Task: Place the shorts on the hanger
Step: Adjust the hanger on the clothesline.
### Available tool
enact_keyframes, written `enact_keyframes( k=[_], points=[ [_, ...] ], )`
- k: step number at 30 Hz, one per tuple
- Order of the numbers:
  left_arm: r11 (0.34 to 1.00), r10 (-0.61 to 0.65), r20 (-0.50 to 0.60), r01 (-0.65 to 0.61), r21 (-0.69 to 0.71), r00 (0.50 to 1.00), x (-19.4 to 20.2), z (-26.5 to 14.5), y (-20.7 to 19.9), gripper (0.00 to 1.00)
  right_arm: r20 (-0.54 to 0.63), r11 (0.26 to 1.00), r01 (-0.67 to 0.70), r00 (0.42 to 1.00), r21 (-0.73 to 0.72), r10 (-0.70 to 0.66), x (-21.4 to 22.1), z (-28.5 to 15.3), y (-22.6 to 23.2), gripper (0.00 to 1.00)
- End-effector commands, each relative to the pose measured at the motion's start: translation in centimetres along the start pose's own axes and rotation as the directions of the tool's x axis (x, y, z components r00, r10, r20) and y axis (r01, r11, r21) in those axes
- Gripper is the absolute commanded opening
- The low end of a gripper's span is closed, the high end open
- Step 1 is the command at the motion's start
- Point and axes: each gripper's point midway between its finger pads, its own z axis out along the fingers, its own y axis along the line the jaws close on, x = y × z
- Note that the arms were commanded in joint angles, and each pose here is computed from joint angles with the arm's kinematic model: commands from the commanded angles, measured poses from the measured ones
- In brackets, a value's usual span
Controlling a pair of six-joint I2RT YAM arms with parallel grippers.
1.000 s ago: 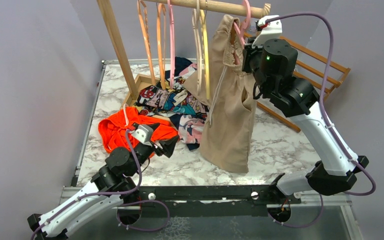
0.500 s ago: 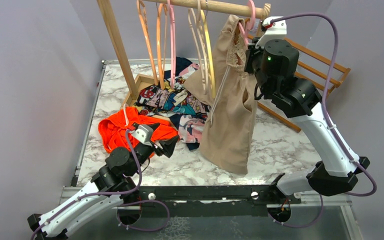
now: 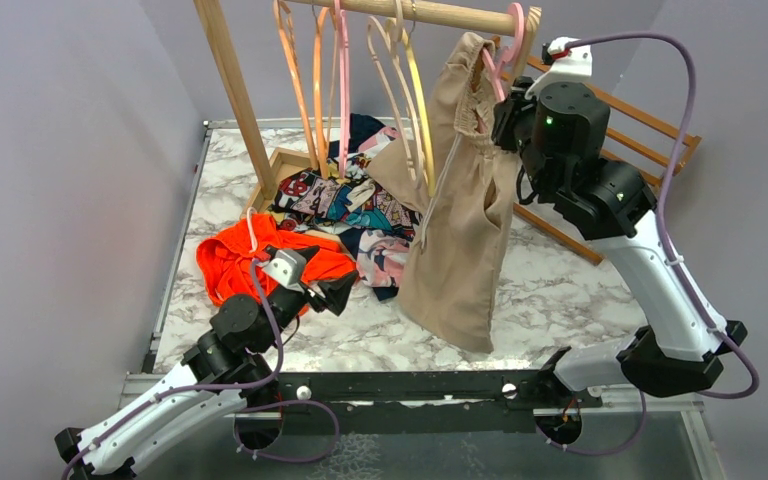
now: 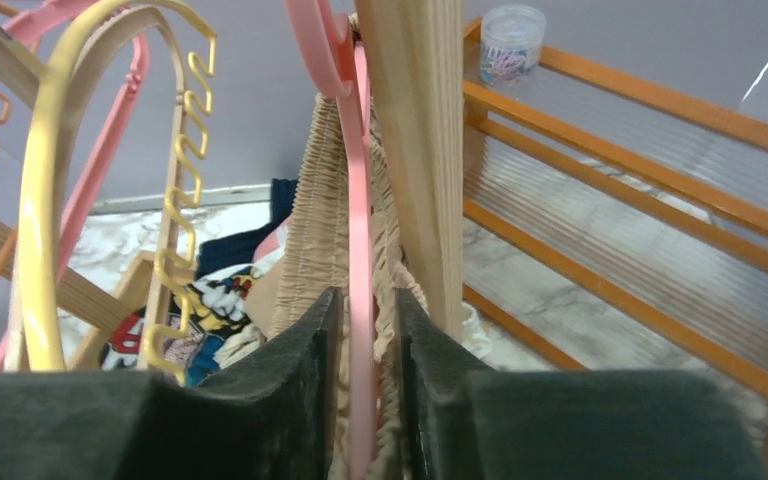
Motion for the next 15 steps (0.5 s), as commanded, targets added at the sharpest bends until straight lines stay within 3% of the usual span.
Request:
enact_keyframes(
  k=[1, 4, 7, 15],
  points=[
    [1.000, -0.001, 0.035, 0.001, 0.017, 0.999, -1.5, -0.3, -0.3, 0.99, -0.032, 1.000, 0.000, 0.999, -0.020, -0.001, 0.5, -1.2, -0.7, 0.45],
    [1.000, 0.001, 0.032, -0.001, 0.009, 0.999, -1.4, -0.3, -0.1, 0.99, -0.022, 0.994, -0.016, 1.000, -0.104, 0.014, -0.4, -2.4, 0.1, 0.72],
    [1.000, 0.000, 0.034, 0.000, -0.006, 0.999, -1.5, -0.3, 0.1, 0.99, -0.003, 0.976, -0.037, 0.999, -0.214, 0.037, -1.4, -4.5, 0.7, 0.84],
    [0.996, 0.001, 0.041, 0.003, -0.087, 0.999, -1.6, -0.7, 1.6, 0.99, 0.140, 0.938, -0.016, 0.988, -0.347, 0.069, -2.2, -10.0, -1.7, 0.94]
  ],
)
